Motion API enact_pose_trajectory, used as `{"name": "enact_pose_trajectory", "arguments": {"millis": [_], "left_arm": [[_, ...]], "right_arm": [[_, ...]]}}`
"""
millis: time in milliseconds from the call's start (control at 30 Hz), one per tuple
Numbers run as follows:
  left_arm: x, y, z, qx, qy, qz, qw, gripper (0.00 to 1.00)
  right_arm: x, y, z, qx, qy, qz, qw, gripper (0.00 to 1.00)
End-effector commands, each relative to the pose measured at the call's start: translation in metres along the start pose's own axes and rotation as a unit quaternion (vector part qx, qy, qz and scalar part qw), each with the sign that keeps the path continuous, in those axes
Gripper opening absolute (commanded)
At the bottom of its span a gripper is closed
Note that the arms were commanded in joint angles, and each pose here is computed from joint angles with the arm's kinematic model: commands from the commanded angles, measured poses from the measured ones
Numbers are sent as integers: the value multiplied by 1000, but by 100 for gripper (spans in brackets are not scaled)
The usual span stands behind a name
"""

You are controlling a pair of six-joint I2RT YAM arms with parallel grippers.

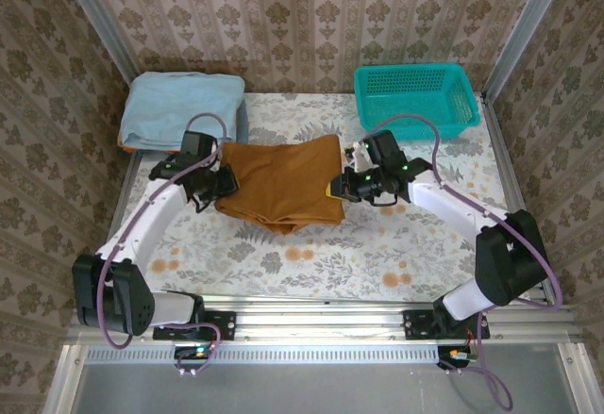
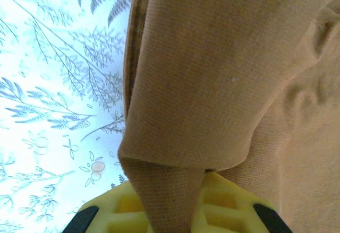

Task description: Fold and stack the trousers

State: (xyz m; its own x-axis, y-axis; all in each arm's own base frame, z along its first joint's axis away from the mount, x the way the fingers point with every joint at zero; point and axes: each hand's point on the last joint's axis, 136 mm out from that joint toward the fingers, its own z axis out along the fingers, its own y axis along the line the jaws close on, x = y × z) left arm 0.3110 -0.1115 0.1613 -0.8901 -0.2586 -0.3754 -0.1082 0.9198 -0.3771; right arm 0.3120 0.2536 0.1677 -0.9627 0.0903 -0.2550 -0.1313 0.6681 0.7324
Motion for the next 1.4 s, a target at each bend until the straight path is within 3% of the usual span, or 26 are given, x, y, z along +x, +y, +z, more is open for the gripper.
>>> {"name": "enact_pose_trajectory", "arguments": {"millis": [0,233,600,767,967,1233,1333,1367], "left_arm": [[-16,-5,-22,-8,-8,33,999,0],[-99,4,-56,-28,-85,44,995,0],[-240,48,-84,-50,-201,35,978,0],[-283,68,-79,-47,-249,22,967,0],[-326,84,-69,-36,-276,15,960,0],[-362,110,-66,-40,-289,1,957,0],[-369,120,-72,-45,-302,-4,952,0],[-371,124,-75,-50,-306,-6,951,0]], "right_arm": [[-23,32,-21,-11,-41,-22,999,0],[-64,89,-10,-24,-68,-63,995,0],[-172,155,42,-70,-113,-102,986,0],[-205,157,80,-82,-110,-96,986,0],[-242,161,105,-125,-161,-77,976,0],[-272,135,138,-139,-217,-14,966,0],[-281,129,147,-152,-232,15,961,20],[-284,131,144,-156,-242,19,958,33]]}}
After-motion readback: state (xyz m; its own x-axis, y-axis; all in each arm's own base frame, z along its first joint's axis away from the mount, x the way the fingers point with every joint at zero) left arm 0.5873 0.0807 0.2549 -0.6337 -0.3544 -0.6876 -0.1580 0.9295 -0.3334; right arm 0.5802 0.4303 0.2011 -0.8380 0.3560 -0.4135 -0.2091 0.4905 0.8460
